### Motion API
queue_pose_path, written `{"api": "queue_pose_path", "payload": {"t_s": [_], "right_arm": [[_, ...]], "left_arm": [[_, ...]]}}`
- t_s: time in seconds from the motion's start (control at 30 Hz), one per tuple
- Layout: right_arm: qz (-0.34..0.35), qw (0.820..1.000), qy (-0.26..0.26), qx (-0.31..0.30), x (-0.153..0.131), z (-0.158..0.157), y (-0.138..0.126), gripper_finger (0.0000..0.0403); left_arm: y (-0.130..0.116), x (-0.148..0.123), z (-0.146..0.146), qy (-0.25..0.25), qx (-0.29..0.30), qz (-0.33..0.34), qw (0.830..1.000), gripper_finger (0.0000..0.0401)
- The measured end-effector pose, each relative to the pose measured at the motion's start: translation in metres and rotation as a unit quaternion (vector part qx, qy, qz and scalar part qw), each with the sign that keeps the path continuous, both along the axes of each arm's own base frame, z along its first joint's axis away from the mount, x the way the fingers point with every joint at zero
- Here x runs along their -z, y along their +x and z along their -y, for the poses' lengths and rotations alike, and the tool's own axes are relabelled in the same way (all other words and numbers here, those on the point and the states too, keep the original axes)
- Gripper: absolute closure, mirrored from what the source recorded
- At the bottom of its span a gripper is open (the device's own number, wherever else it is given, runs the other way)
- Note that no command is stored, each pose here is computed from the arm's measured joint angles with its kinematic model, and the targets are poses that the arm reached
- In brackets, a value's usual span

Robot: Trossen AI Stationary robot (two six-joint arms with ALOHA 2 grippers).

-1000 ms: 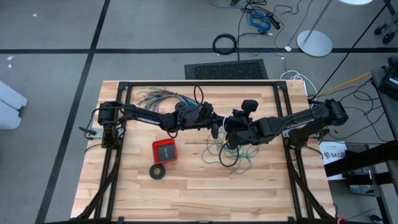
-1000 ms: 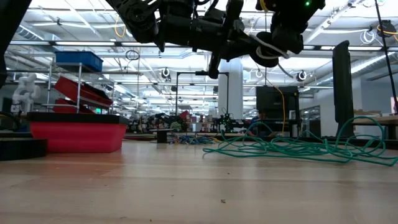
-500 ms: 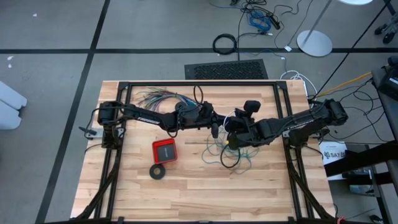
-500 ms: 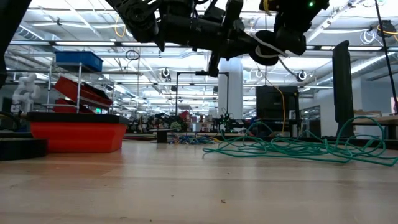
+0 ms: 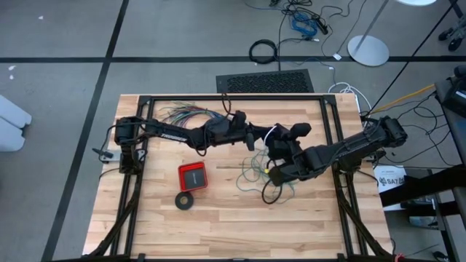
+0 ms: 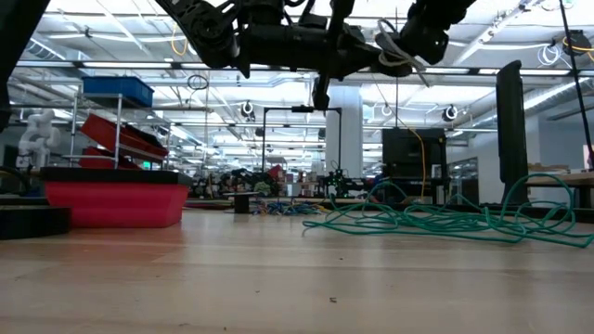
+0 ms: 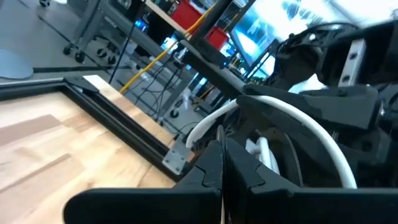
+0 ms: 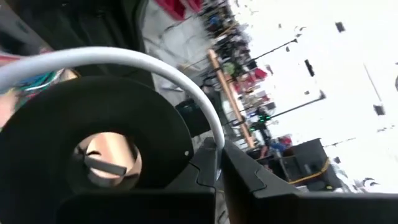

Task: Coil cords
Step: Coil the white wire onto the spool

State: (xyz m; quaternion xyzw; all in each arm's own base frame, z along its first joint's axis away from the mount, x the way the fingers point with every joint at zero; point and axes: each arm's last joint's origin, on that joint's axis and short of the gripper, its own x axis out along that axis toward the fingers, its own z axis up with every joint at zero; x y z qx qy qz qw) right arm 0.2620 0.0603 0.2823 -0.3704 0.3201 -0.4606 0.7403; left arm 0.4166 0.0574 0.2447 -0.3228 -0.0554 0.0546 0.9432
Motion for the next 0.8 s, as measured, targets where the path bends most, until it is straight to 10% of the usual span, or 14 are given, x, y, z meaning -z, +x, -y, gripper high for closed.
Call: {"api": "queue_pose_path", "payload": {"t_s": [0.8], "right_arm": [[-0.066, 0.995, -0.074, 0.009, -0.001, -0.006, 0.043, 0.0403]], "left_arm": [[0.001, 0.001, 0.009, -0.005, -0.011, -0.006, 1.000, 0.0401]]}}
